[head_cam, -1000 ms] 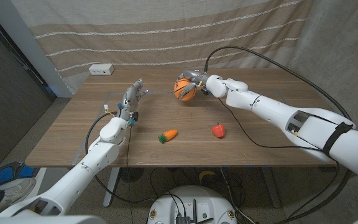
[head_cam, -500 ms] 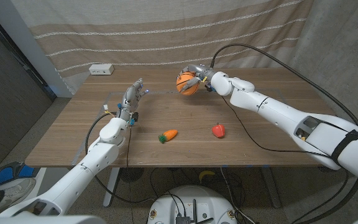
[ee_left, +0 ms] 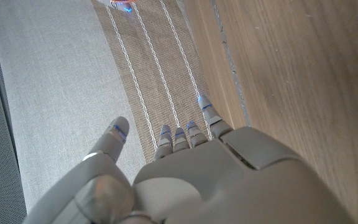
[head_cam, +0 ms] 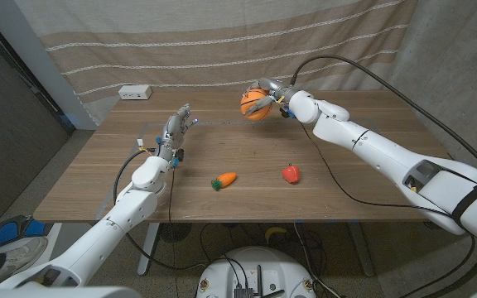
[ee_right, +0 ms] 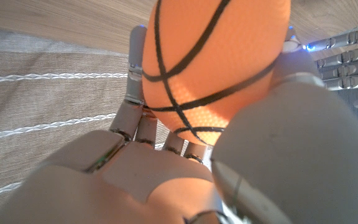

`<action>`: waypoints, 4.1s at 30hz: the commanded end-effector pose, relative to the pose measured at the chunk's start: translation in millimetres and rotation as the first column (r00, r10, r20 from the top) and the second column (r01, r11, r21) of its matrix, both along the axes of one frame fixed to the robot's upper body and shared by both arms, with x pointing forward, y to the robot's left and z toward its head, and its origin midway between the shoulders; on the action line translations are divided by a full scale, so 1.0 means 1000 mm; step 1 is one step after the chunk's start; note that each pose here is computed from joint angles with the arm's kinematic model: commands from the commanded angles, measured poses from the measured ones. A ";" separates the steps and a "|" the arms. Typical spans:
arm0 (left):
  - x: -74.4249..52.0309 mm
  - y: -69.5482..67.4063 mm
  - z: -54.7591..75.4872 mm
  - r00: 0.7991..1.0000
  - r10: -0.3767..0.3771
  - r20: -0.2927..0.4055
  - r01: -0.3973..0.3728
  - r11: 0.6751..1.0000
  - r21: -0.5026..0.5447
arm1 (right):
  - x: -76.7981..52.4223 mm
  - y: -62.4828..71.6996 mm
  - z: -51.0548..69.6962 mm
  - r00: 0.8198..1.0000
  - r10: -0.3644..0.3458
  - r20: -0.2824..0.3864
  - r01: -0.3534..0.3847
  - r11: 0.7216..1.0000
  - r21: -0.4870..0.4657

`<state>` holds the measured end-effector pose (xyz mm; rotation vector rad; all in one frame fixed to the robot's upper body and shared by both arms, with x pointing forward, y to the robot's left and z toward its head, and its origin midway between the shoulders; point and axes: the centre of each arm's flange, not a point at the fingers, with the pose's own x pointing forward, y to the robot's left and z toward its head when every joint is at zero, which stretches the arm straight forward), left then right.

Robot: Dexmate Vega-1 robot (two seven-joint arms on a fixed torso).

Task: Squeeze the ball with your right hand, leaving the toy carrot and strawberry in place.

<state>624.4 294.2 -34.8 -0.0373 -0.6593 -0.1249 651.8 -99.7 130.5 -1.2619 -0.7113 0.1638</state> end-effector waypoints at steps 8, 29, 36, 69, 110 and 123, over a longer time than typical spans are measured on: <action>0.000 0.000 0.004 1.000 -0.009 0.011 0.009 1.000 0.015 | -0.017 -0.035 0.009 0.998 0.041 -0.054 -0.033 0.989 0.142; 0.003 0.000 0.007 1.000 -0.022 0.007 0.022 1.000 0.021 | -0.024 -0.087 -0.004 0.996 0.085 0.008 -0.081 0.923 0.377; 0.003 -0.001 0.008 1.000 -0.026 0.008 0.025 0.999 0.031 | -0.024 -0.104 -0.013 0.993 0.111 0.036 -0.115 0.876 0.468; 0.006 -0.002 0.013 0.999 -0.033 0.006 0.033 0.999 0.042 | -0.019 -0.167 -0.049 0.981 0.185 0.066 -0.173 0.654 0.736; 0.003 -0.009 0.012 0.999 -0.045 0.003 0.045 0.998 0.050 | -0.013 -0.222 -0.095 0.942 0.296 0.156 -0.251 0.315 0.915; 0.002 -0.009 0.012 0.999 -0.049 0.008 0.049 0.997 0.053 | -0.012 -0.234 -0.105 0.920 0.332 0.208 -0.287 0.209 0.935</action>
